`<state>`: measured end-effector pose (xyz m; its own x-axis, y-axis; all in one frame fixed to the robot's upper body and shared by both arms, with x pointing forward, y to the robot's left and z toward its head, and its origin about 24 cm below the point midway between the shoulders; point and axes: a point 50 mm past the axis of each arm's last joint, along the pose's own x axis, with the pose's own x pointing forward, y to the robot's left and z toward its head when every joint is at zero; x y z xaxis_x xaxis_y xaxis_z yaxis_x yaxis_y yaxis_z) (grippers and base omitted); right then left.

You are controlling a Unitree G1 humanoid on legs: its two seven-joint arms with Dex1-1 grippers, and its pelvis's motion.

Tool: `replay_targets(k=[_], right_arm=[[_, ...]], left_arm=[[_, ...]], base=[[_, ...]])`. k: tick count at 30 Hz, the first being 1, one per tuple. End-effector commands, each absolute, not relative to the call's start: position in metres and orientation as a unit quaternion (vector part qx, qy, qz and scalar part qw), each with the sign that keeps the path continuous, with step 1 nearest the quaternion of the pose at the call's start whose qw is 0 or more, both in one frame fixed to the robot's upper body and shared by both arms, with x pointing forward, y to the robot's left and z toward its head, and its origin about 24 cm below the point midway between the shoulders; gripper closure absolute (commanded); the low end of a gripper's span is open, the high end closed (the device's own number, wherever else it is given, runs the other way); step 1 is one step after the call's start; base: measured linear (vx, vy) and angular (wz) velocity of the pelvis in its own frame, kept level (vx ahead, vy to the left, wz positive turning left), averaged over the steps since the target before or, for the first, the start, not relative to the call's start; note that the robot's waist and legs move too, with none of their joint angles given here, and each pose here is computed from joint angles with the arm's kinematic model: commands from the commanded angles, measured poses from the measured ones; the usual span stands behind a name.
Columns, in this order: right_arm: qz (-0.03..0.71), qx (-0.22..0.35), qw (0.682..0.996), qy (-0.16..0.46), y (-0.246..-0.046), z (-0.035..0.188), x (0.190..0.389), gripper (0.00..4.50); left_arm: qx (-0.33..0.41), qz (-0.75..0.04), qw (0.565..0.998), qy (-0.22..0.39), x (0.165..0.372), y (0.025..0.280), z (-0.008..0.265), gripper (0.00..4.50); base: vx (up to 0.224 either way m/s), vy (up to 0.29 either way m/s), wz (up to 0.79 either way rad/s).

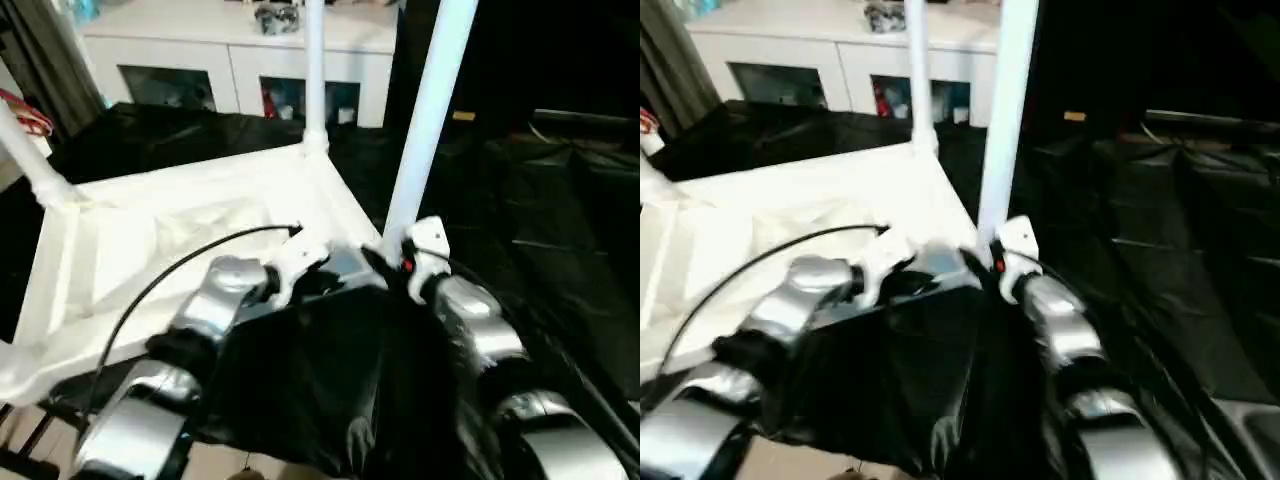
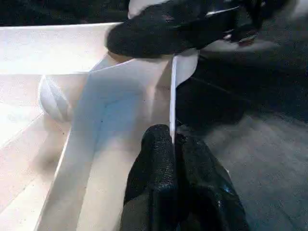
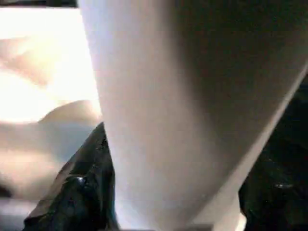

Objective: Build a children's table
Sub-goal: Rotate leg to tighten

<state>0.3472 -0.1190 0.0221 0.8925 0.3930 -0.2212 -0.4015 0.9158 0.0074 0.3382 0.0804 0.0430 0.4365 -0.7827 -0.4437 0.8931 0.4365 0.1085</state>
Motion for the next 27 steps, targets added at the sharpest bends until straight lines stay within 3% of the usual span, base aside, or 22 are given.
replay_targets(k=[1, 3, 7, 9, 18, 20, 27], right_arm=[[0.246, -0.008, 0.956, 0.160, -0.085, 0.000, 0.333, 1.78], [0.251, -0.002, 0.957, 0.147, -0.080, 0.003, 0.334, 1.22], [0.268, 0.008, 0.955, 0.127, -0.083, 0.009, 0.336, 0.97], [0.268, 0.000, 0.955, 0.123, -0.084, 0.009, 0.337, 0.61], [0.371, -0.062, 0.923, 0.085, -0.111, 0.018, 0.330, 0.61], [0.434, -0.086, 0.893, 0.085, -0.119, 0.019, 0.321, 0.61], [0.525, -0.079, 0.843, 0.091, -0.131, 0.024, 0.308, 0.61]], left_arm=[[0.147, -0.511, 0.840, 0.108, 0.343, 0.053, 0.064, 4.50], [0.144, -0.520, 0.836, 0.102, 0.342, 0.050, 0.065, 4.50], [0.138, -0.550, 0.818, 0.097, 0.336, 0.056, 0.063, 4.50], [0.139, -0.553, 0.816, 0.098, 0.335, 0.057, 0.062, 4.50], [0.144, -0.588, 0.788, 0.116, 0.327, 0.087, 0.057, 4.50], [0.145, -0.602, 0.775, 0.124, 0.324, 0.099, 0.057, 4.50], [0.144, -0.631, 0.749, 0.141, 0.315, 0.117, 0.058, 4.50]], base=[[0.000, 0.000, 0.00], [0.000, 0.000, 0.00], [0.000, 0.000, 0.00], [0.000, 0.000, 0.00], [0.000, 0.000, 0.00], [0.000, 0.000, 0.00], [0.000, 0.000, 0.00]])
